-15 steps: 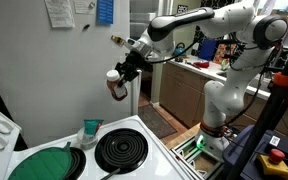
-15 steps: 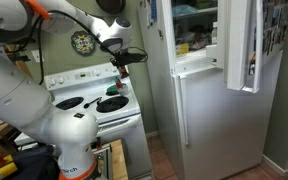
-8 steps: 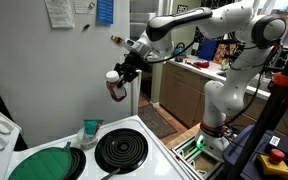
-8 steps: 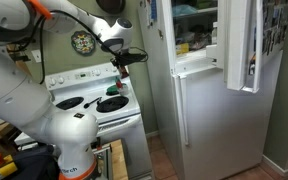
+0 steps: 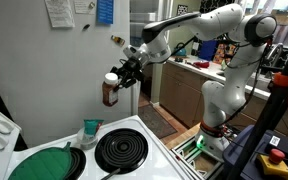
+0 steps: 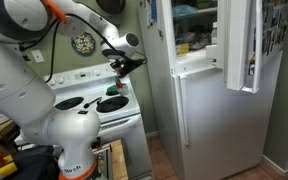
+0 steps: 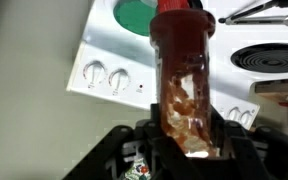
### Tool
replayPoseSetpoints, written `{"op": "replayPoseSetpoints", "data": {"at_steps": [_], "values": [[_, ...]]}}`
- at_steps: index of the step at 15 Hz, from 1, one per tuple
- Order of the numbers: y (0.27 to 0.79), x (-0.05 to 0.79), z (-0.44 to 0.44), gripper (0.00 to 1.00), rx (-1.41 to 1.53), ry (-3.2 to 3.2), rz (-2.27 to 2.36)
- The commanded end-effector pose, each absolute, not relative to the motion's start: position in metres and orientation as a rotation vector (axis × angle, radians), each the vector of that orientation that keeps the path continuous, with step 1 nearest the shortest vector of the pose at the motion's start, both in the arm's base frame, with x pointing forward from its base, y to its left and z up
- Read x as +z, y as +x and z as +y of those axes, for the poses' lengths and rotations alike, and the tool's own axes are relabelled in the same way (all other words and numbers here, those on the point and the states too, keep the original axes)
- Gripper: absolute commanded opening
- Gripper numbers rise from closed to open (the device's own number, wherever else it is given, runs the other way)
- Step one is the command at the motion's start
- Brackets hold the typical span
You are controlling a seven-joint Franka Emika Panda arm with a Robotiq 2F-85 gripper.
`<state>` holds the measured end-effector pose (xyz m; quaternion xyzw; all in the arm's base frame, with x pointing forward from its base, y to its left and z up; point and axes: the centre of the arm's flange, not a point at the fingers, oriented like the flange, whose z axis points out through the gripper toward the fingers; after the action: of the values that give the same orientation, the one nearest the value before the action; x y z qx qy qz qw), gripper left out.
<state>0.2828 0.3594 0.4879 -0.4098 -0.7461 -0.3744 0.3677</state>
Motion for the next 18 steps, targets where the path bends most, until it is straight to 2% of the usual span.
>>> {"op": "replayPoseSetpoints", "data": {"at_steps": [1, 6, 18], "values": [[0.29, 0.44, 0.376, 0.21, -0.988, -0.876, -1.872], [0.287, 0.396, 0.379, 0.21, -0.94, -0.758, -1.753], [0.275, 0.371, 0.367, 0.21, -0.676, -0.856, -1.625]]}}
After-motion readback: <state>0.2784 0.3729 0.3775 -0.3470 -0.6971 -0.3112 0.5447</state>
